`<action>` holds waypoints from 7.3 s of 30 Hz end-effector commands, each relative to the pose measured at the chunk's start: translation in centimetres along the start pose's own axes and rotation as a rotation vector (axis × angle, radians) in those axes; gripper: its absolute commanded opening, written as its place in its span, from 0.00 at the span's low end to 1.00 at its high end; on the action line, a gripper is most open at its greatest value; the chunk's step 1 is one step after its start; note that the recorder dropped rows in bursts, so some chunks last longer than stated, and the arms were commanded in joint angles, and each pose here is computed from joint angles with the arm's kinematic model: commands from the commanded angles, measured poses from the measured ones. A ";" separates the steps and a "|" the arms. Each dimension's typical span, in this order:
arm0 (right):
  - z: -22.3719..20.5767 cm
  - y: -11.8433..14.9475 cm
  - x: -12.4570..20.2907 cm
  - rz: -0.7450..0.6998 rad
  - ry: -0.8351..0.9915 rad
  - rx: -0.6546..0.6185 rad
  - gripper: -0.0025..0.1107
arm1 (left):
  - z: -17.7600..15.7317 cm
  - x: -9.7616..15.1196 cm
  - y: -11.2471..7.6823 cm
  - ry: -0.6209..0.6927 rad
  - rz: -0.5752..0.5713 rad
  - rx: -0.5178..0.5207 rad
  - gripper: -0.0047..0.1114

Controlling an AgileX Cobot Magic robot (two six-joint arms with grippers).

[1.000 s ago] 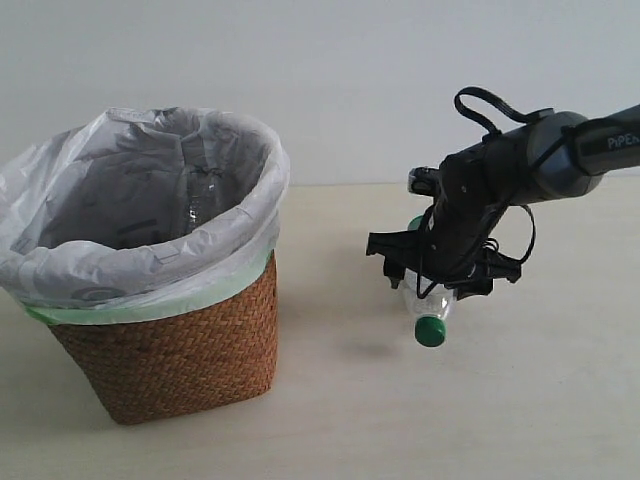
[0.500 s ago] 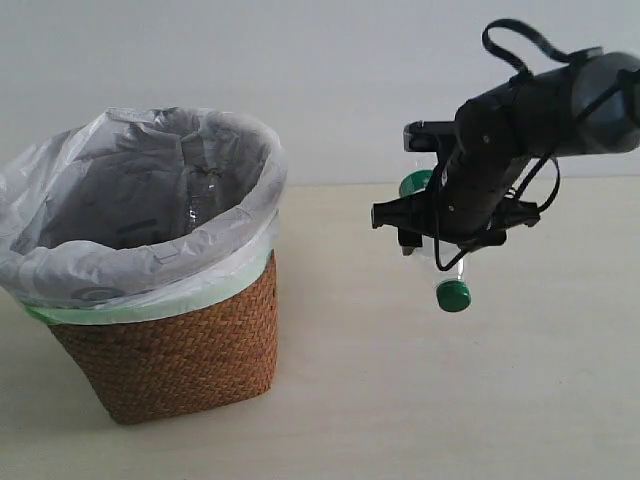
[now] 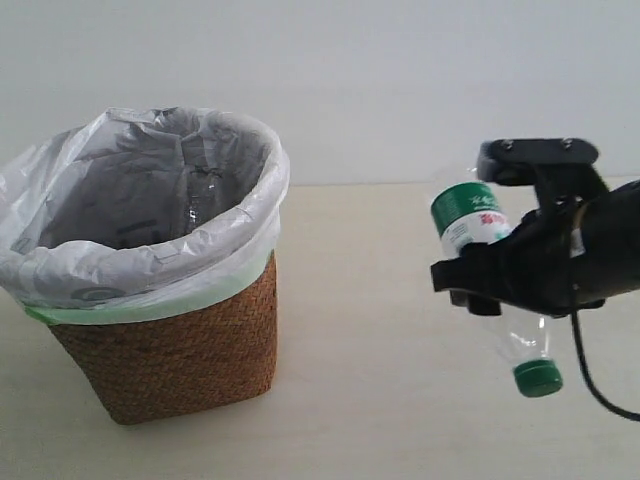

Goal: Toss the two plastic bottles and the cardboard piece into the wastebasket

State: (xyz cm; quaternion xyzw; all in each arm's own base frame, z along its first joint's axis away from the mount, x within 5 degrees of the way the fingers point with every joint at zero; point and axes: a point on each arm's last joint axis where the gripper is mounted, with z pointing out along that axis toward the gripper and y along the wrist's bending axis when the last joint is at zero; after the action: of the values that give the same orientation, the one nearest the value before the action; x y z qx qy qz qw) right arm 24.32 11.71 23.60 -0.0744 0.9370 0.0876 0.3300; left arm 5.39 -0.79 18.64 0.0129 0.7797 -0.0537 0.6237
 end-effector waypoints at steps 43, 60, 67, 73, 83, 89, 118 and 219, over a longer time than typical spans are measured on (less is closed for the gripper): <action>-8.1 8.9 -16.0 -0.145 -0.106 0.081 0.15 | 0.0 0.1 0.0 -0.003 -0.008 -0.004 0.09; -5.3 5.2 -0.6 -0.121 -0.324 -0.285 0.05 | 0.0 0.1 0.0 -0.003 -0.008 -0.004 0.09; -6.9 3.6 6.0 -0.077 -0.522 -0.568 0.05 | 0.0 0.1 0.0 -0.003 -0.008 -0.004 0.09; -7.2 2.4 9.1 -0.155 -0.553 -0.579 0.05 | 0.0 0.1 0.0 -0.003 -0.008 -0.004 0.09; -7.2 2.1 9.7 -0.151 -0.547 -0.579 0.05 | 0.0 0.1 0.0 -0.003 -0.008 -0.004 0.09; -7.2 2.1 9.7 -0.151 -0.547 -0.579 0.05 | 0.0 0.1 0.0 -0.003 -0.008 -0.004 0.09; -14.1 -3.1 15.2 0.148 -1.067 -0.750 0.05 | 0.0 0.1 0.0 -0.003 -0.008 -0.004 0.09; -9.7 -7.3 19.0 -0.026 -0.622 0.031 0.05 | 0.0 0.1 0.0 -0.003 -0.008 -0.004 0.09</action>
State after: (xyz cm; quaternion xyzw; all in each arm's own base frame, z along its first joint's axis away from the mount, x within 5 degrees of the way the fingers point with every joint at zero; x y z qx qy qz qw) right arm 5.27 1.00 18.10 -0.0521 0.7938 0.0897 0.5993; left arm 5.39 -0.79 18.64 0.0129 0.7797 -0.0537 0.6237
